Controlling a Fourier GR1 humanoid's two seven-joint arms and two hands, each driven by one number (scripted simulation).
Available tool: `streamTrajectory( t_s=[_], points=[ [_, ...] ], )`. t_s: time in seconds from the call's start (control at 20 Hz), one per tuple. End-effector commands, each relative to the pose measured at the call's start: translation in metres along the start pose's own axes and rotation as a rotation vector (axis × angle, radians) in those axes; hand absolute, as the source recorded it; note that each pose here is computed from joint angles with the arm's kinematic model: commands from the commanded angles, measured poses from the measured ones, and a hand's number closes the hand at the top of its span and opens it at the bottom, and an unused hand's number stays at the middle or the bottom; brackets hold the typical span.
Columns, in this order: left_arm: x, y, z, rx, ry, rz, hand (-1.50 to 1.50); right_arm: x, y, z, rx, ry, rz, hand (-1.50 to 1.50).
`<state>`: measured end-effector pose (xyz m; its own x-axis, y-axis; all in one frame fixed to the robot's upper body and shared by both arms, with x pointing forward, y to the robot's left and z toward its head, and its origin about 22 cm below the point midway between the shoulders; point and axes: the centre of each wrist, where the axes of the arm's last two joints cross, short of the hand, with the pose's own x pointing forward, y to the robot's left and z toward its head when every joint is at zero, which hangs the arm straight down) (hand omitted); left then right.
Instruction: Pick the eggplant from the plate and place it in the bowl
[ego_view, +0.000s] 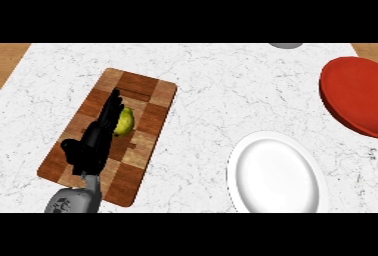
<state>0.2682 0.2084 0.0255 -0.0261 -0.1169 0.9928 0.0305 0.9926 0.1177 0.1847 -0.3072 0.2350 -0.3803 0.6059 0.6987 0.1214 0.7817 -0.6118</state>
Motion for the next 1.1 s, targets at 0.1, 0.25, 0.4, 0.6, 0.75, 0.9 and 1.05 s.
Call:
streamTrajectory(
  t_s=[0.1,0.25,0.4,0.6,0.75,0.9,1.05],
  points=[
    [-0.006,0.0,-0.011,0.0,-0.006,0.01,0.0,-0.01,-0.022,-0.053,-0.077,0.072,0.058,1.5],
    [0.005,0.008,-0.012,-0.001,-0.004,0.001,0.0,-0.003,-0.04,-0.068,-0.07,0.103,0.019,1.5],
    [0.008,-0.012,-0.015,-0.007,0.0,0.001,0.0,-0.018,-0.048,-0.087,-0.076,0.145,0.171,1.5],
    [0.008,0.004,-0.005,0.003,-0.024,-0.002,0.0,-0.055,-0.035,-0.095,-0.06,0.186,0.316,1.5],
    [0.001,0.001,-0.001,-0.02,-0.011,0.019,0.0,-0.083,-0.042,-0.103,-0.064,0.202,0.411,1.5],
    [0.01,0.016,-0.017,-0.011,-0.017,0.008,0.0,-0.122,-0.046,-0.108,-0.096,0.239,0.44,1.5],
    [-0.005,0.013,-0.017,-0.022,-0.008,0.005,0.0,-0.143,-0.058,-0.122,-0.116,0.279,0.431,1.5]
  ],
)
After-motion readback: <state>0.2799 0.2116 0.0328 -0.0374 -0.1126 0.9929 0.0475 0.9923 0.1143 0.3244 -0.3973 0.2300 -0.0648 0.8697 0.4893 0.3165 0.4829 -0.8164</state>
